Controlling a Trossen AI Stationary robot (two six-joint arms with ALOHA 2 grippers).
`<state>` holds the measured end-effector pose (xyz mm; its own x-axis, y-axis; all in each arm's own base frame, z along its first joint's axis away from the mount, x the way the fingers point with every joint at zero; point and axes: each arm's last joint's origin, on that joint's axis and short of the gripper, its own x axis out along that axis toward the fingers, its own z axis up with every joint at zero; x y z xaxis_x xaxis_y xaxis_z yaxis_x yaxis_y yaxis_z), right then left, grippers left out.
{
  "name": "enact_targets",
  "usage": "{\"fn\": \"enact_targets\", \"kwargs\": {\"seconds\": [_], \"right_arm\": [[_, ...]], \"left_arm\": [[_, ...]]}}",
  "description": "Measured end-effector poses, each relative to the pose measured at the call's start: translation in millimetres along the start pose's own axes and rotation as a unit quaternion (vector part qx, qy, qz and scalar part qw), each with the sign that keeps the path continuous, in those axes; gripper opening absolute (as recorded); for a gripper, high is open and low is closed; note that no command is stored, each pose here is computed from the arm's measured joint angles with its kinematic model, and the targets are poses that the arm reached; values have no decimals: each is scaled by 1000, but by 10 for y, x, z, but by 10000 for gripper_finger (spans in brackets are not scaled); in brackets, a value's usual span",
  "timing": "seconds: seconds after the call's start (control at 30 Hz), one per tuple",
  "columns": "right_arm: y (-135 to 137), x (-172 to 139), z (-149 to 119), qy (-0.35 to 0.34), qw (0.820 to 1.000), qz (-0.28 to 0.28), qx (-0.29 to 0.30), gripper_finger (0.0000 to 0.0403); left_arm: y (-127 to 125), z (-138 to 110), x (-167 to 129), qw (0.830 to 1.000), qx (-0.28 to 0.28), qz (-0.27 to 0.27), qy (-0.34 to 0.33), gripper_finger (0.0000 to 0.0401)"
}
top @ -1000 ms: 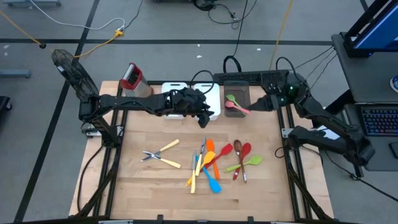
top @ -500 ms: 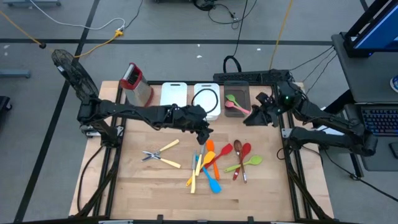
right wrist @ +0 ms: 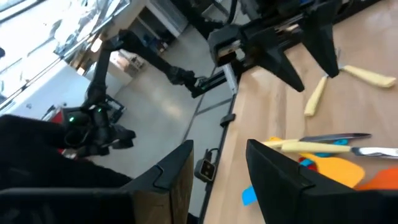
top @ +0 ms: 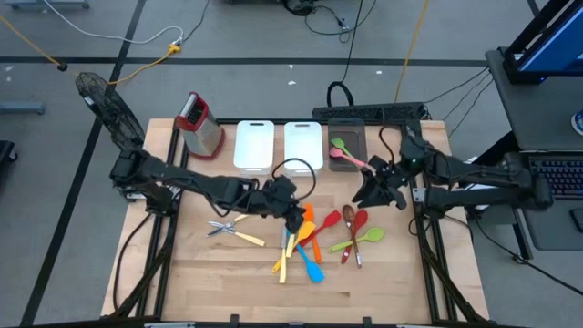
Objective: Pick & Place Kitchen Items
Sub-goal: Put the blue spatula into the black bin
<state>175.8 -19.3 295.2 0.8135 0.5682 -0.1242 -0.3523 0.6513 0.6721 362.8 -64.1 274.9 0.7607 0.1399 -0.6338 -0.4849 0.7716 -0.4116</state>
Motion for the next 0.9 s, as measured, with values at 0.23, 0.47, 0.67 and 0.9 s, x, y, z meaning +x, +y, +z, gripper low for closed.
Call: {"fn": "enact_targets", "kwargs": {"seconds": [0.23,0.47,0.67,0.9], "right_arm": [[14,78,-36,11,1000,1,-3,139],[5,92,-38,2,1000,-15,-1,139],[-5,94,-33,-5,1000,-27,-3,139],[-25,102,-31,-10,999,-40,-2,139]], "left_arm": [[-82,-237,161,999,26,9,34,186],[-59,-432,480,994,71,1,82,186],[-21,-435,535,993,48,-13,112,186],[-60,-401,539,991,49,-26,119,186]]}}
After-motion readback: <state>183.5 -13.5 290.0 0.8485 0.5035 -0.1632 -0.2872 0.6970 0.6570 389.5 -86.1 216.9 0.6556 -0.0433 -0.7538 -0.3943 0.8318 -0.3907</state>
